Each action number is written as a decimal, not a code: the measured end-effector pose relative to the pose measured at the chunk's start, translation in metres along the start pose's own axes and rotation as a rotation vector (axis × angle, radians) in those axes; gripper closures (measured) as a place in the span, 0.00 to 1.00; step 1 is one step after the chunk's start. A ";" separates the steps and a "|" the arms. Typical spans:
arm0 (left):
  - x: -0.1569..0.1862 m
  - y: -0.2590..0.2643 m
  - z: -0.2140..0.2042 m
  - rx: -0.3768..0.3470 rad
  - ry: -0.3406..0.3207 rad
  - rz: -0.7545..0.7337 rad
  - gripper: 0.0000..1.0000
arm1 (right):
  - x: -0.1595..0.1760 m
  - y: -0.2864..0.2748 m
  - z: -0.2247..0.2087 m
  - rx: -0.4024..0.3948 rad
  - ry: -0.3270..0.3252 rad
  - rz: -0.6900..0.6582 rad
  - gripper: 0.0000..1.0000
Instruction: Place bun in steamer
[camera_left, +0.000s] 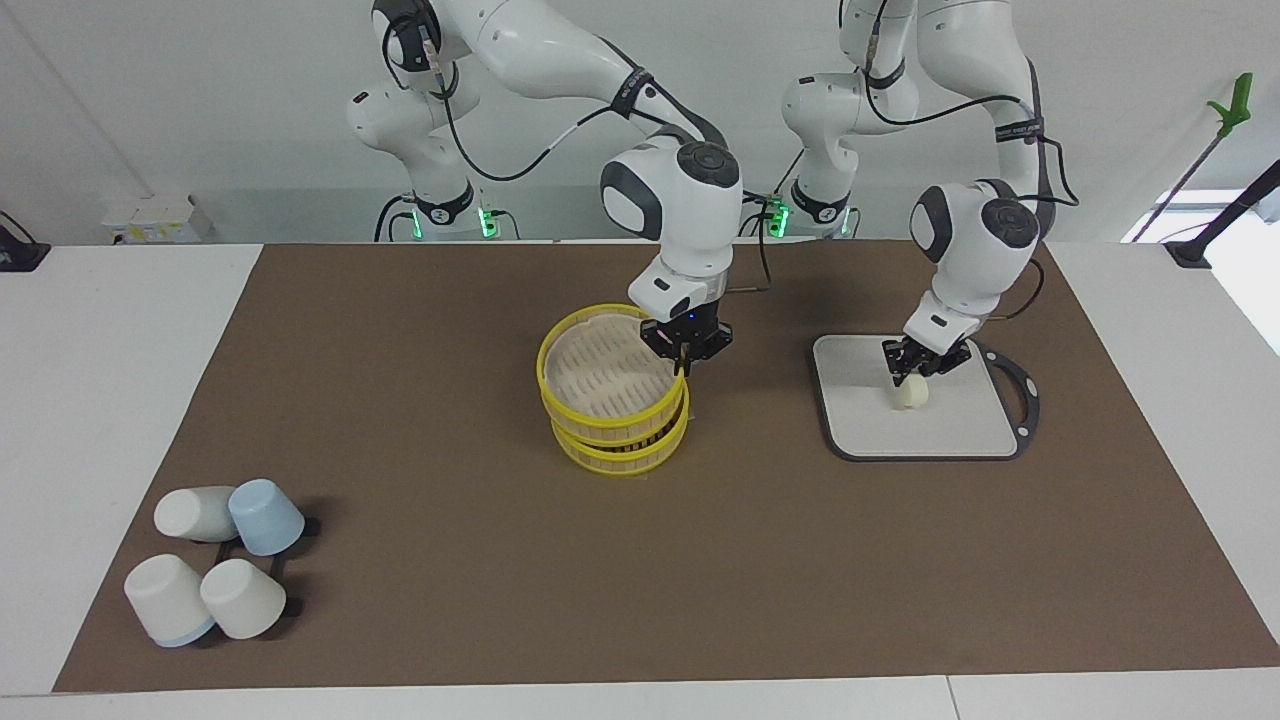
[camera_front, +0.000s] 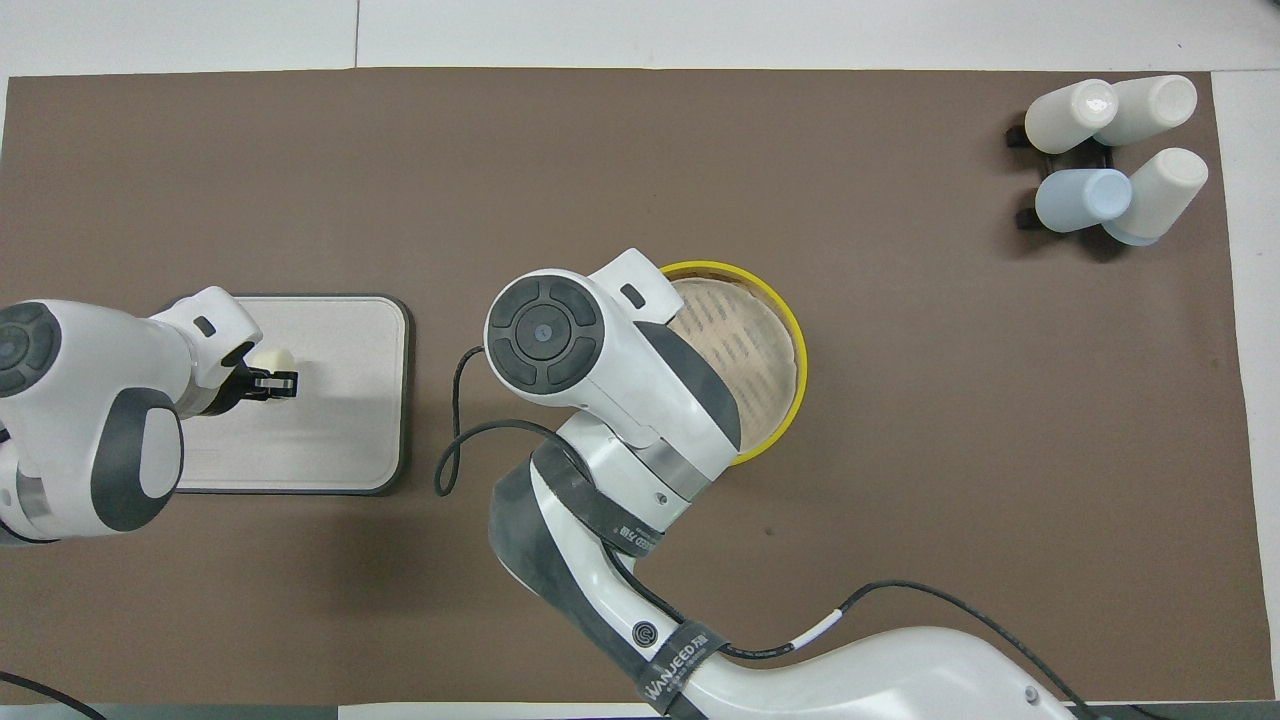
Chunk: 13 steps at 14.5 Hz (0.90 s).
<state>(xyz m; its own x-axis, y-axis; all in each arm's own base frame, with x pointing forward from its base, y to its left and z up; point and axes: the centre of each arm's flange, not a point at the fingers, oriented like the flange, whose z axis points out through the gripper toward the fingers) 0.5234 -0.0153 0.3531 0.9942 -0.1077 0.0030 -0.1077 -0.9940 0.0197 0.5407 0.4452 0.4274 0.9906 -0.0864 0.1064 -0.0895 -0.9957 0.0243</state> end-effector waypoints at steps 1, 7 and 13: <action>0.009 0.001 -0.018 -0.016 -0.011 -0.008 0.71 | 0.012 0.007 -0.015 0.006 0.011 -0.026 0.90; 0.047 0.100 -0.115 -0.077 0.018 -0.168 0.71 | 0.117 0.164 -0.059 -0.027 0.010 -0.314 0.90; 0.026 0.322 -0.103 -0.135 0.080 -0.215 0.71 | 0.159 0.262 -0.052 -0.023 -0.010 -0.306 0.90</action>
<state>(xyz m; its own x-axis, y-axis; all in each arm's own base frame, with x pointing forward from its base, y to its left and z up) 0.5146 -0.3364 0.4622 0.9916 0.1130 0.0629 0.1016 -0.9815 0.1620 0.6690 0.1726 0.5028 0.9729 0.2168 0.0805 0.2108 -0.9745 0.0766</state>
